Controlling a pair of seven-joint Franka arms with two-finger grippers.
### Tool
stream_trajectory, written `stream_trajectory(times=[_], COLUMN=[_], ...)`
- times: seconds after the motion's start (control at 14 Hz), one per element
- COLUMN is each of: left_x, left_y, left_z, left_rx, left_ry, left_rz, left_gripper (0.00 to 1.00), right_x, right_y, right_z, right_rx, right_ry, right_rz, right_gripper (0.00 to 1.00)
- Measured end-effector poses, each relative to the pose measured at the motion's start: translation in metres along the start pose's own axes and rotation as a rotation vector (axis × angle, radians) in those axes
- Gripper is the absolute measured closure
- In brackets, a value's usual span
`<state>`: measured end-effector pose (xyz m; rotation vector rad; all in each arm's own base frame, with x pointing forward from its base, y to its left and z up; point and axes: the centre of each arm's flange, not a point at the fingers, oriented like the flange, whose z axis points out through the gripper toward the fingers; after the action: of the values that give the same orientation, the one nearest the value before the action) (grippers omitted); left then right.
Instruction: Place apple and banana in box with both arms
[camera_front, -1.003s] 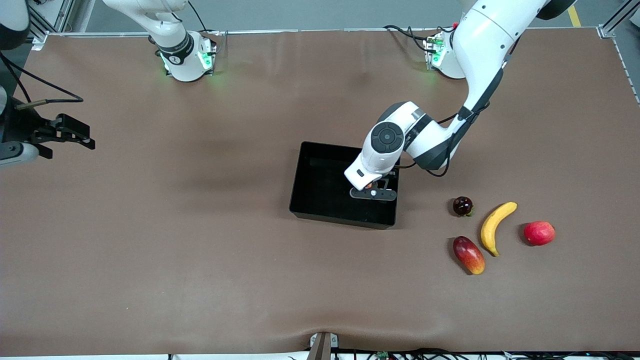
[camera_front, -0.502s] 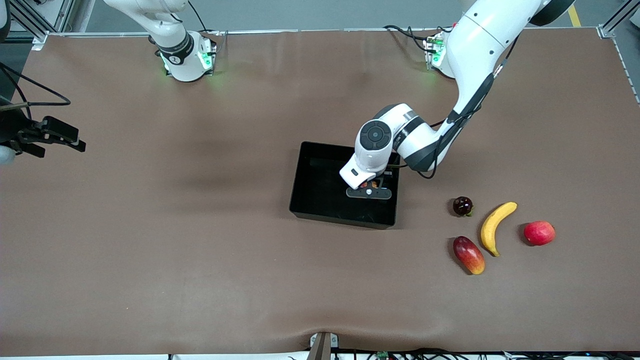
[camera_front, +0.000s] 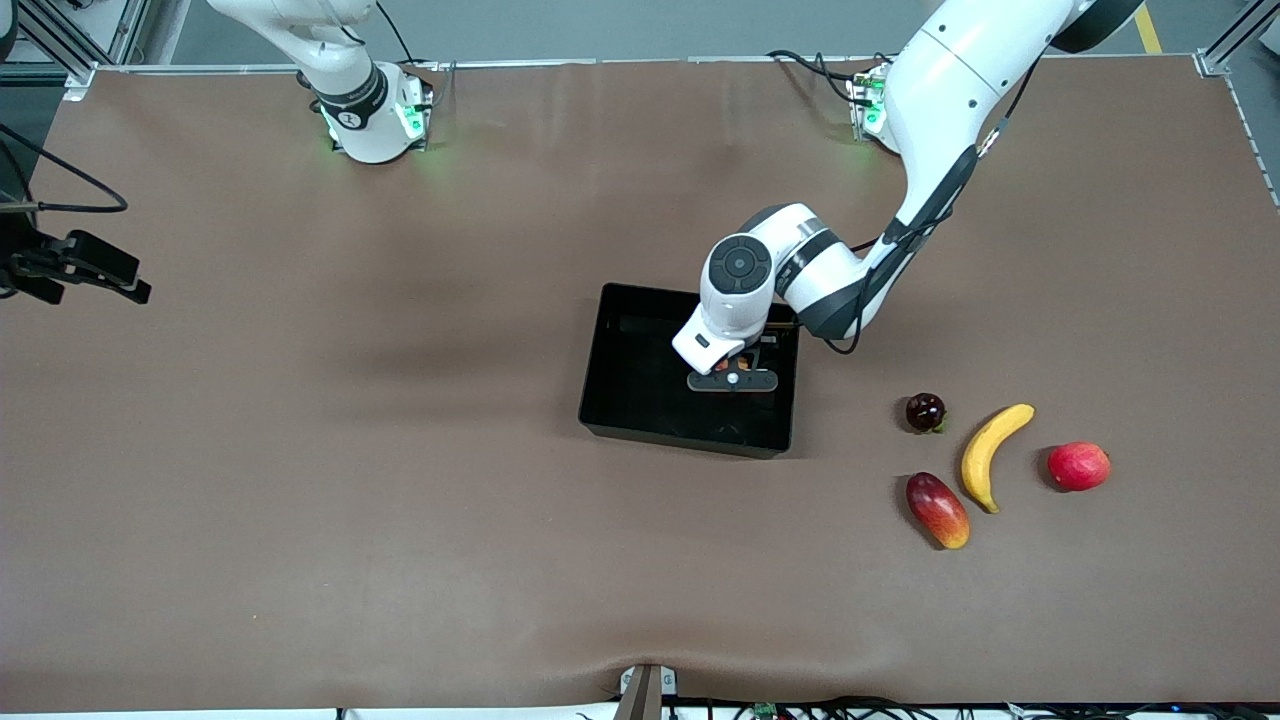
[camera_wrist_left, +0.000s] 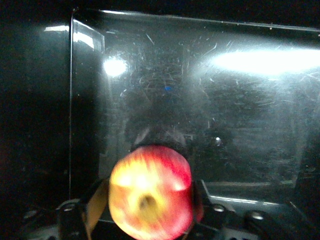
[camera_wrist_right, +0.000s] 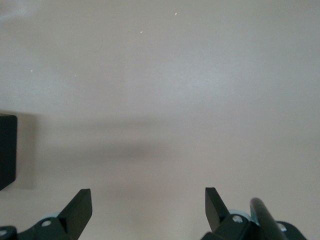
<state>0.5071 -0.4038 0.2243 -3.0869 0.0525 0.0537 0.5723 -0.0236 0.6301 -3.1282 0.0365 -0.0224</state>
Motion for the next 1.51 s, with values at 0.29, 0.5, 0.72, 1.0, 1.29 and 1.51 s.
stream_trajectory(times=[0.29, 0.5, 0.72, 1.0, 1.29, 1.51], left_x=[0.012, 0.033, 0.065, 0.11, 0.127, 0.135], left_y=[-0.003, -0.026, -0.084, -0.205, -0.32, -0.384], left_z=[-0.028, -0.075, -0.122, -0.149, -0.124, -0.087], left_rx=[-0.015, -0.022, 0.016, 0.021, 0.038, 0.01], left_ry=[0.052, 0.123, 0.147, 0.133, 0.079, 0.07], left_rz=[0.003, 0.014, 0.017, 0.121, 0.255, 0.39], left_gripper=[0.0, 0.0, 0.0, 0.0, 0.0, 0.0], right_x=[-0.001, -0.003, -0.004, -0.004, -0.005, -0.005], right_y=[-0.003, -0.012, -0.032, -0.028, -0.024, -0.021], right_z=[-0.003, 0.0, 0.0, -0.003, -0.015, -0.014], right_rx=[-0.004, -0.003, -0.003, -0.003, -0.004, -0.004], right_ry=[0.001, -0.027, -0.028, -0.022, -0.007, -0.013], right_rz=[0.001, -0.014, -0.041, -0.034, -0.026, -0.021], right_gripper=[0.0, 0.0, 0.0, 0.0, 0.0, 0.0])
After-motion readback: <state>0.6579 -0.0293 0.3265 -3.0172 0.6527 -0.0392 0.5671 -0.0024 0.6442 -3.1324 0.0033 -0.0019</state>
